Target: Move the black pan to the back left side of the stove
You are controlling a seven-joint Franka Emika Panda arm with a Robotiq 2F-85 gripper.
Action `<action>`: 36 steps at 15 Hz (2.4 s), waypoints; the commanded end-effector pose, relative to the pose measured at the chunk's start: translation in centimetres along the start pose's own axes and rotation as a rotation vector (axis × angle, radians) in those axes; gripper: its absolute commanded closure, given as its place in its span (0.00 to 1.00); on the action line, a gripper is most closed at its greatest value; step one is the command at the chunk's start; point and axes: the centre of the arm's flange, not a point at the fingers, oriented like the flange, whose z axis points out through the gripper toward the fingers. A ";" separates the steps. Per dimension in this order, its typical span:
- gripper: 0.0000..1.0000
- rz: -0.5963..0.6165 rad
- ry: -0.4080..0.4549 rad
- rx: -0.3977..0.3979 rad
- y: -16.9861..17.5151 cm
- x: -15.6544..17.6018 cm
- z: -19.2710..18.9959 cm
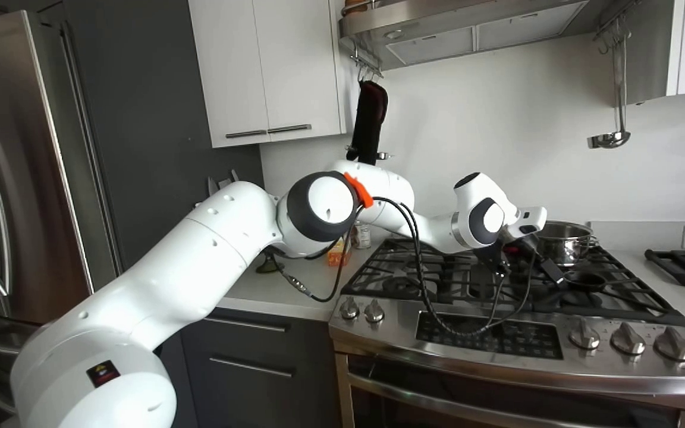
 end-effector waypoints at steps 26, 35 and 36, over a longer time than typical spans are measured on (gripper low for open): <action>0.95 0.090 0.120 -0.040 -2.1 1.1 2.2; 0.95 -0.007 0.129 0.072 1.0 1.3 -4.7; 0.95 -0.047 0.122 0.076 1.8 0.9 -5.7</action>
